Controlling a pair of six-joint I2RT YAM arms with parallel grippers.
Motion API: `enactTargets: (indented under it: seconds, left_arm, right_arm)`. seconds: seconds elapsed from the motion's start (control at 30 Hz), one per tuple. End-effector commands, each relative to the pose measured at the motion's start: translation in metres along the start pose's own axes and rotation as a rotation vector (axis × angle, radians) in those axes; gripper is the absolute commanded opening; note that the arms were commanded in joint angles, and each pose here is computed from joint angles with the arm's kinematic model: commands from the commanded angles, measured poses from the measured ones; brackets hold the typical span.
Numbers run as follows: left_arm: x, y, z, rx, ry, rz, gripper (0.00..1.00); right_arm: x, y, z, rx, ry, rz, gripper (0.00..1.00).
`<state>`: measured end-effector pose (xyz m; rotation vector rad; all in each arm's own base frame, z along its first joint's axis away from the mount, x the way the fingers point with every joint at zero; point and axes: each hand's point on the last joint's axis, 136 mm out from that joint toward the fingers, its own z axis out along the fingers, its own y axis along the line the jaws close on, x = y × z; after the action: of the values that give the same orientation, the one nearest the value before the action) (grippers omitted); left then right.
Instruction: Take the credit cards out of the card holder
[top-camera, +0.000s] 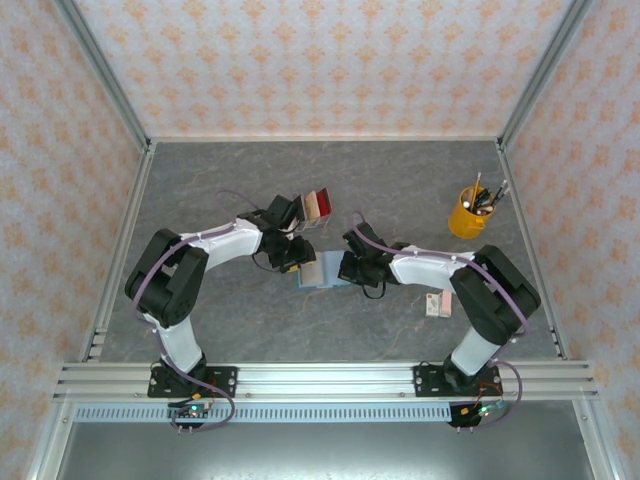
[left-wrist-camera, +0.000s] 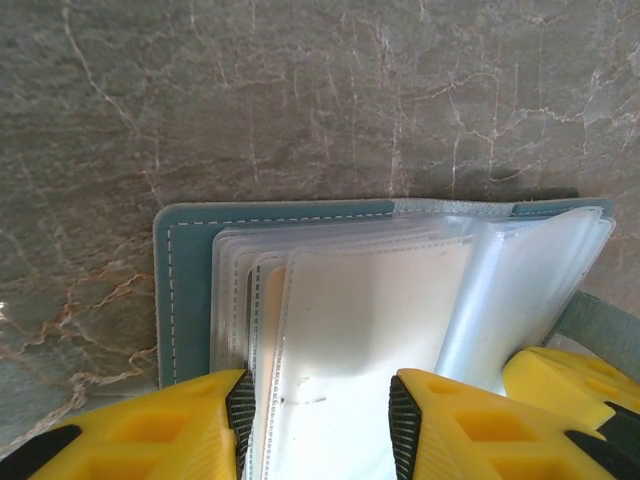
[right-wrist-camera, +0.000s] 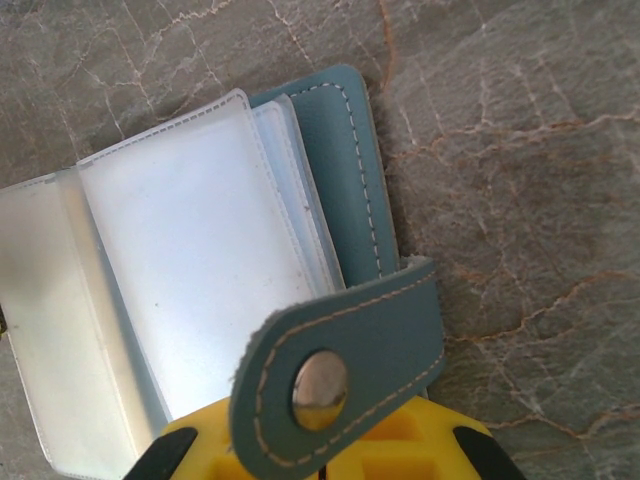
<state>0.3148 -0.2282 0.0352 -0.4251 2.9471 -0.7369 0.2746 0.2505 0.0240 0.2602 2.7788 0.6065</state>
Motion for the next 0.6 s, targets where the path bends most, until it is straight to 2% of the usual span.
enactTargets:
  seconds: [0.0,0.33,0.57]
  left_arm:
    - [0.003,0.0,0.008,-0.001,0.033,0.015,0.44]
    - [0.008,-0.023,0.008,0.095,0.071,0.06,0.42]
    - [0.01,-0.048,-0.001,0.217,0.076,0.093,0.41]
  right_arm:
    - [0.009,-0.019,0.009,0.086,0.026,0.006,0.08]
    - [0.01,-0.021,0.01,0.092,0.032,0.006,0.08]
    - [0.011,-0.022,0.01,0.095,0.034,0.007,0.08]
